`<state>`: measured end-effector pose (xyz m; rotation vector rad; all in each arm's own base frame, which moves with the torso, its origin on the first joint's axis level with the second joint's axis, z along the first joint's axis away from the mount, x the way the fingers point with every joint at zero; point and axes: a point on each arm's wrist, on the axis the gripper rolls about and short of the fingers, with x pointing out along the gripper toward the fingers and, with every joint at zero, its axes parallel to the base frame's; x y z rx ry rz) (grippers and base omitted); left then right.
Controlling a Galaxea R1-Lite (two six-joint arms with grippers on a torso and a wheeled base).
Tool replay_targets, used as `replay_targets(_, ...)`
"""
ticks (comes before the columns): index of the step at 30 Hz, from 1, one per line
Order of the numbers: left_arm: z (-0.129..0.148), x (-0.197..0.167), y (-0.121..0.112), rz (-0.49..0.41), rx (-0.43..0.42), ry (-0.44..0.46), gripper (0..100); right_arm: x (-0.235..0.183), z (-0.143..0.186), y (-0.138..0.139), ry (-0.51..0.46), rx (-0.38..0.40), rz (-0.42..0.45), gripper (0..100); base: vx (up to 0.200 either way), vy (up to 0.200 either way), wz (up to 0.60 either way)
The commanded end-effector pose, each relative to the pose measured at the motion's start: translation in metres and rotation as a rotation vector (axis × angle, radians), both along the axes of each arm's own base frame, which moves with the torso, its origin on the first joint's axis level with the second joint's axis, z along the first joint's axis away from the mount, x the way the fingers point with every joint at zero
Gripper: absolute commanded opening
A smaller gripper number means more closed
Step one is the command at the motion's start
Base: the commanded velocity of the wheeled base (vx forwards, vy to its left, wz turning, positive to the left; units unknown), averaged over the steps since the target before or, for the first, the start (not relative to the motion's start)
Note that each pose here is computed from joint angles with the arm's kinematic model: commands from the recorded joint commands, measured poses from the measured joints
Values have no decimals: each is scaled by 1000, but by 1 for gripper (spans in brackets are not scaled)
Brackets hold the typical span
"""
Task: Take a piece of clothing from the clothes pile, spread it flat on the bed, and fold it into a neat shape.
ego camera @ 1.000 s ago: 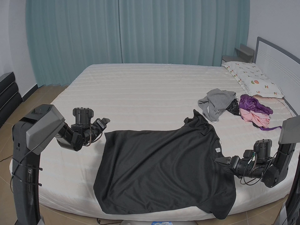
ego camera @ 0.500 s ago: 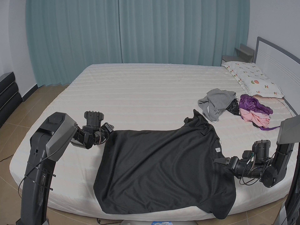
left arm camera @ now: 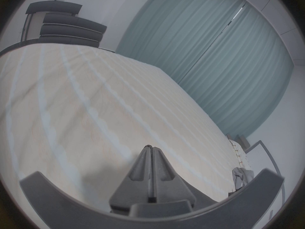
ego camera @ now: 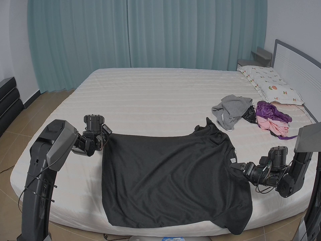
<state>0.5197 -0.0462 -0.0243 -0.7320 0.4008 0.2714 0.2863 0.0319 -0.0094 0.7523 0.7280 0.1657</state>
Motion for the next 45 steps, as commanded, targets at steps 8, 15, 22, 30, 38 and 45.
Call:
replay_targets(8,20,1,1,-27,54,-35,0,67,-4,4,-98,-21,-73,100,0,0,0)
replay_targets(15,18,-1,-5,-35,59,-23,0,128,-7,10,-93,-42,-88,100,0,0,0)
replay_targets(22,22,-5,-6,-34,61,-5,0,171,-16,4,-78,-171,-70,100,0,0,0)
replay_targets(30,15,-9,-4,-31,58,23,0,202,-46,5,-118,-252,-41,100,0,0,0)
replay_targets(38,10,-10,-3,-28,55,33,0,233,-54,13,-191,-268,-58,100,0,0,0)
replay_targets(45,10,-9,-2,-26,55,31,0,235,-50,13,-202,-270,-59,0,0,0,0)
